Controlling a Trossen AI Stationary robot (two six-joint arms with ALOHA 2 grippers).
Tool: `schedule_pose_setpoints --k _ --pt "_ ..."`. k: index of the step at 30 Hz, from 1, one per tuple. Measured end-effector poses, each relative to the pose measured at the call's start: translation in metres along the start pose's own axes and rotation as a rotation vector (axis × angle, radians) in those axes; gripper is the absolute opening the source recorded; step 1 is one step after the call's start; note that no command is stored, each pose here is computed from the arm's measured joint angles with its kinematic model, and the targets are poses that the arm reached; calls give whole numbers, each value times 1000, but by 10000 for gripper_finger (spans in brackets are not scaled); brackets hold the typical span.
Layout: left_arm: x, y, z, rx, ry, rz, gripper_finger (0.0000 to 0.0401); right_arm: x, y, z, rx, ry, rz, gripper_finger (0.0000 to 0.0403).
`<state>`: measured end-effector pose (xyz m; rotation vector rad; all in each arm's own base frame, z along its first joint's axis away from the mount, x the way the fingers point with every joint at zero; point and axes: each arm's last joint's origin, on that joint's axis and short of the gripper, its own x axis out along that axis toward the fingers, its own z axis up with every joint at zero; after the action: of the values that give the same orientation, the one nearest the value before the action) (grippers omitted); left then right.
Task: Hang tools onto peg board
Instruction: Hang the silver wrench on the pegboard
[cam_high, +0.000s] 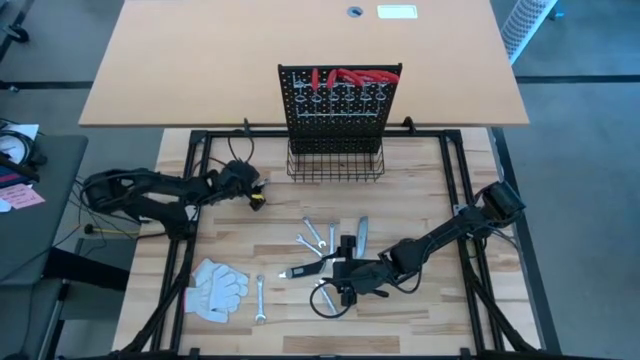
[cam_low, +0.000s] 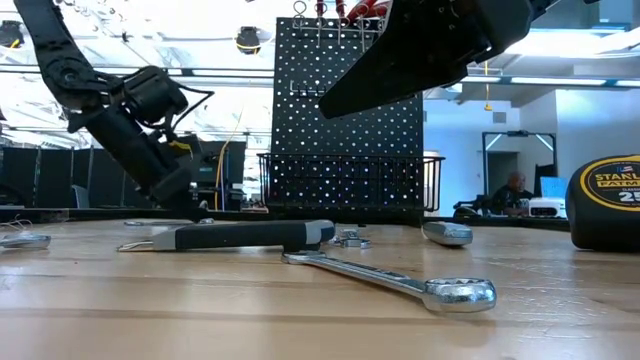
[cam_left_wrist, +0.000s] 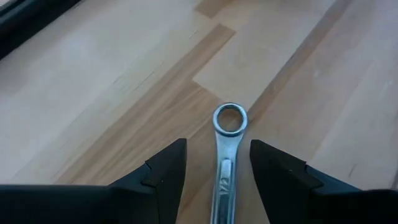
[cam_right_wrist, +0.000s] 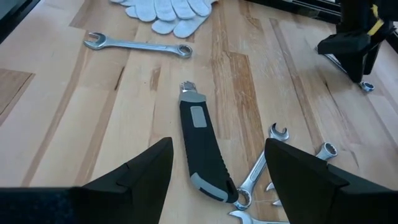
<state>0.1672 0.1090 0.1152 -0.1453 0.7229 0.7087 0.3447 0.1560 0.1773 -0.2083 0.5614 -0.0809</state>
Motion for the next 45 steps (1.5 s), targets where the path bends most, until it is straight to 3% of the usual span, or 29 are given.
schedule_pose_setpoints --k 8,12,18,22,28,31,34,36,39,43,45 --pt "-2 4 6 -20 -59 0 173 0 0 0 -1 4 0 265" --pt "3 1 3 -18 -32 -140 173 0 0 0 -1 4 0 265" --pt "11 -7 -2 2 -8 -210 173 0 0 0 1 3 -1 265" --pt "13 -21 -6 10 26 -366 173 0 0 0 1 4 0 265" --pt "0 -58 -10 35 66 -723 173 0 0 0 6 3 -1 265" --pt "-13 -83 -8 47 24 -843 173 0 0 0 8 3 0 265" --pt "-32 -105 -1 114 -104 -954 173 0 -1 0 28 -1 -2 265" --pt "-42 -113 1 134 -158 -942 173 3 -5 2 45 -11 21 265" --pt "-52 -117 -2 124 -161 -831 173 11 -17 10 83 -66 101 263" --pt "-63 -112 -12 120 -93 -597 173 18 -35 26 150 -155 203 246" --pt "-67 -107 -21 127 -41 -472 173 26 -41 31 171 -146 200 229"
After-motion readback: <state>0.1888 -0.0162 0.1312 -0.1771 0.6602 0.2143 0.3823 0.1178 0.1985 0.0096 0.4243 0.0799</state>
